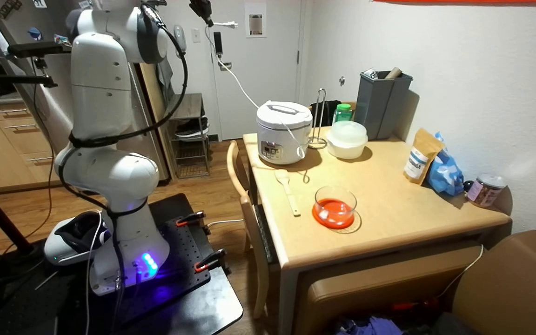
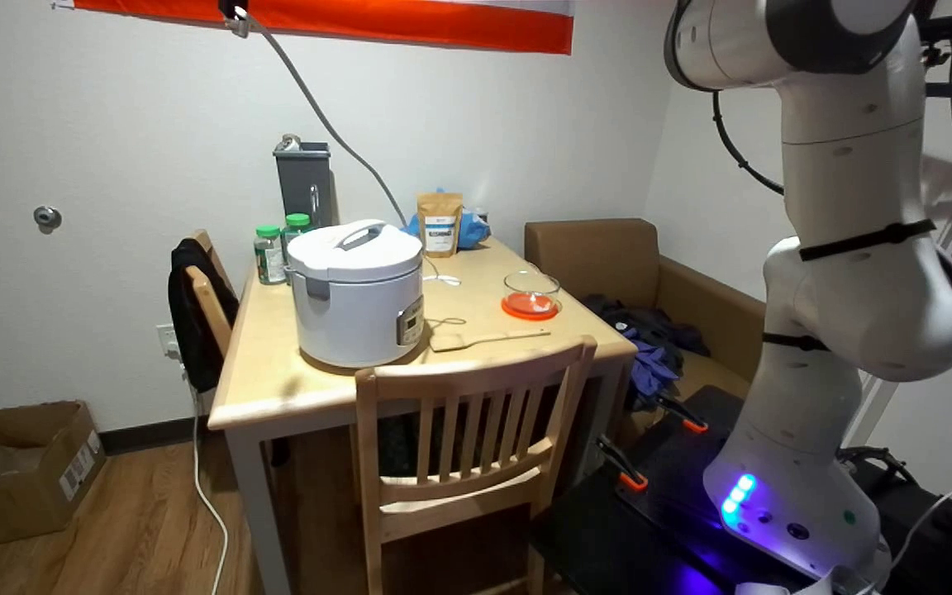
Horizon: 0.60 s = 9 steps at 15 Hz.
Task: Put the cable for the cooker on the cooker
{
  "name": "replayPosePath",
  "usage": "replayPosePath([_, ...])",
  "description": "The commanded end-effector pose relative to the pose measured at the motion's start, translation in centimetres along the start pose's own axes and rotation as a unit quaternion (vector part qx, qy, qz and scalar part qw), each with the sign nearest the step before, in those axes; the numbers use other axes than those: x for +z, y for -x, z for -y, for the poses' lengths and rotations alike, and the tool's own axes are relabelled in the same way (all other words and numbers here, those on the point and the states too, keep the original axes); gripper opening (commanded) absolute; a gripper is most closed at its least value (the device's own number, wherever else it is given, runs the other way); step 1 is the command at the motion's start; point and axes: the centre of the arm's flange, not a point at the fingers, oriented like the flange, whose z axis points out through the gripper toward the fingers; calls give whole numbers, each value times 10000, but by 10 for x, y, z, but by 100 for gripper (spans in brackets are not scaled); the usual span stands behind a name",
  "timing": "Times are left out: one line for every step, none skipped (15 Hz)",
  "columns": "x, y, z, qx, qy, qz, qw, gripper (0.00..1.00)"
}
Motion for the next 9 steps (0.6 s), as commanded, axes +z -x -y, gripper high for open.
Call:
replayPosePath([43,-20,-11,218,-1,21,9998,2])
replayPosePath([57,-26,-14,284,15,25,9996,2])
replayPosePath([70,-32,-16,348,36,17,9994,2])
replayPosePath([85,-38,-19,428,75,17,9991,2])
replayPosePath([99,-44,-22,520,108,27,9986,2])
replayPosePath([112,-48,-26,657,155,47,9977,2])
replayPosePath([124,-52,-29,755,222,71,9969,2])
replayPosePath([134,-54,-32,872,278,98,9958,2])
replayPosePath([143,-56,-36,989,338,113,9945,2])
